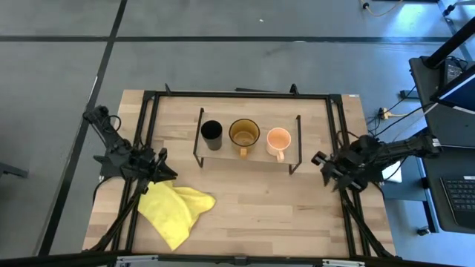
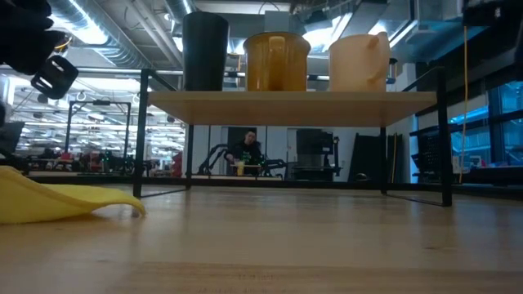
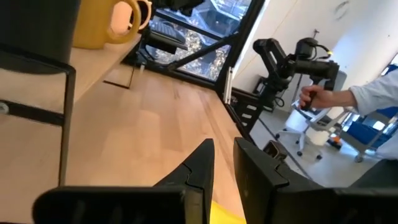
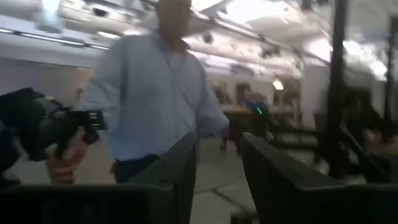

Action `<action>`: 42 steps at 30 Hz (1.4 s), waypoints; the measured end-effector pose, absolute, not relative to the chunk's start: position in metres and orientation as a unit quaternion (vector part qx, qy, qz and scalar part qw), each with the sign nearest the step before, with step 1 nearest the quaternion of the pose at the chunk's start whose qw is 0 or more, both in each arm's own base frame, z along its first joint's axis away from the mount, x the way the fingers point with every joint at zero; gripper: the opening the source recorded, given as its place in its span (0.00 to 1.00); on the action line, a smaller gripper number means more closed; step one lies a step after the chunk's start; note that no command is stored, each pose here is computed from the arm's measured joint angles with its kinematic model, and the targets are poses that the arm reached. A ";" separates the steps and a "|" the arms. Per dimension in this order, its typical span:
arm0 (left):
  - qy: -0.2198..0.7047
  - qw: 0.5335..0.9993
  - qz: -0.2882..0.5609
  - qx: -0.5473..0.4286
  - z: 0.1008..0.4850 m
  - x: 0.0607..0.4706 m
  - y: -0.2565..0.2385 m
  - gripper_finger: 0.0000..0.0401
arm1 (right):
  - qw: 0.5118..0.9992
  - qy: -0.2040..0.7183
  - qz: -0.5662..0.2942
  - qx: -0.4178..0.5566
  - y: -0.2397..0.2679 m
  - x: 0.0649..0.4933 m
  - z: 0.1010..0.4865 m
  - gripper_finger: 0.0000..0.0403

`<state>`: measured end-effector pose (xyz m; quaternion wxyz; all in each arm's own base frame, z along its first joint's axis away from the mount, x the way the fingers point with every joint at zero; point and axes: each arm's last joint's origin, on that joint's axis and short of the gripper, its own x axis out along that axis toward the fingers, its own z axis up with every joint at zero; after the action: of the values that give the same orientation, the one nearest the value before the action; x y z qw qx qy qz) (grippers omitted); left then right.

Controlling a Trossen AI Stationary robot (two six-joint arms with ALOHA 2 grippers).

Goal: Stack small to large cups/mugs on shelf
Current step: Return to Home Position

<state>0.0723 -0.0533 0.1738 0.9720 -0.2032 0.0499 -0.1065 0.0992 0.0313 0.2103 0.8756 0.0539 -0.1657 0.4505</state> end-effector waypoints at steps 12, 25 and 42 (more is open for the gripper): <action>0.041 0.986 -0.084 -0.139 0.174 0.075 -0.049 0.14 | 0.915 -0.080 0.394 0.022 0.028 0.110 0.187 0.32; 0.040 0.985 -0.091 -0.144 0.174 0.075 -0.050 0.14 | 0.916 -0.049 0.395 0.053 0.028 0.111 0.184 0.32; 0.039 0.984 -0.091 -0.145 0.174 0.075 -0.050 0.14 | 0.916 -0.049 0.395 0.054 0.028 0.111 0.184 0.32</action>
<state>0.0752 -0.0498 0.1743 0.9844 -0.1449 0.0392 -0.0913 0.1108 0.0278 0.1837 0.9157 0.0538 -0.0487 0.3952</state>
